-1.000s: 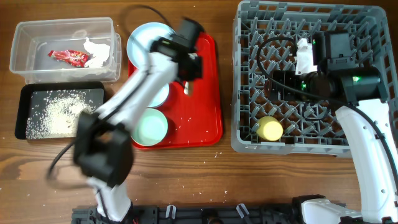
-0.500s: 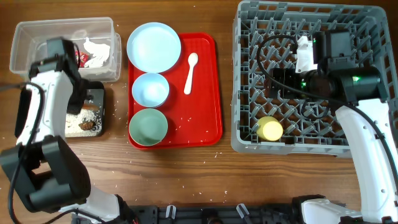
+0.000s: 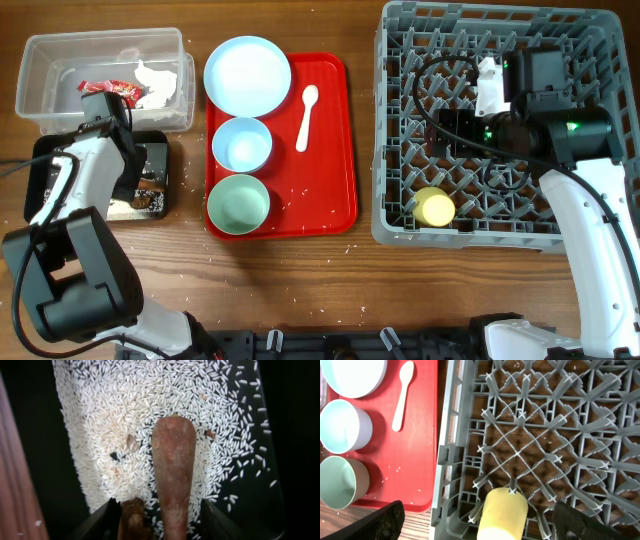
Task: Sort waste into correct bins and load items into the dishwasher rack
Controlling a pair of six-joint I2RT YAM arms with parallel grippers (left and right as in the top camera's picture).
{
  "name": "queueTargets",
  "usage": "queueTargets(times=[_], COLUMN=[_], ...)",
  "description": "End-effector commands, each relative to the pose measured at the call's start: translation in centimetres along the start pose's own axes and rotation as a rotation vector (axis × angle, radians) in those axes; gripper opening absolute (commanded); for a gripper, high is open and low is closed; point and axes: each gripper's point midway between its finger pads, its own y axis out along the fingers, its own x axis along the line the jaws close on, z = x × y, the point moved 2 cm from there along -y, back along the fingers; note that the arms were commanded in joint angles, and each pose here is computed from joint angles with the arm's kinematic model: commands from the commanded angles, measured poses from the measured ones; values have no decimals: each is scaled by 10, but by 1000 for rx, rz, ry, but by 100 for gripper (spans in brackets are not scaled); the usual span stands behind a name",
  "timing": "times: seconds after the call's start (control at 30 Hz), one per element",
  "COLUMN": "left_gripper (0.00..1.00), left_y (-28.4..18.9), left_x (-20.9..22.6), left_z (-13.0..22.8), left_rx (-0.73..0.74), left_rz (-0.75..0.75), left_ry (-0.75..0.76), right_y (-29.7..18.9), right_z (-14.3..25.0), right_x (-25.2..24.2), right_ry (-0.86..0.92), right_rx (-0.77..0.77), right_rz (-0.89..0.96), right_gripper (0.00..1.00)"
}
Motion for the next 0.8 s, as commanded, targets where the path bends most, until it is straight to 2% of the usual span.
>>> queueTargets(times=[0.0,0.07,0.13,0.37,0.53,0.63,0.77], left_gripper=[54,62,67,65,65,65,66], left_y=[-52,-84,-123,-176,-225,-246,-263], left_x=[-27,-51,-74,-108,-123,-125,-114], left_z=[-19,-8,18,105,132,124,110], left_rx=[-30,-5,15,-15,-45,-61,-84], left_rz=[159,330,512,670,776,796,748], left_ry=[279,473,670,948,1022,1019,1049], right_y=[1,1,-4,-10,-8,0,12], right_z=[-5,-9,-20,-46,-58,-66,-72], right_x=[6,14,41,53,76,94,116], right_ry=[-28,-34,-54,-12,7,11,-2], right_rx=[-10,-28,-71,-177,-237,-278,-314], right_rz=[-26,-81,-254,-312,-304,-274,-257], right_gripper=[96,99,99,100,98,95,94])
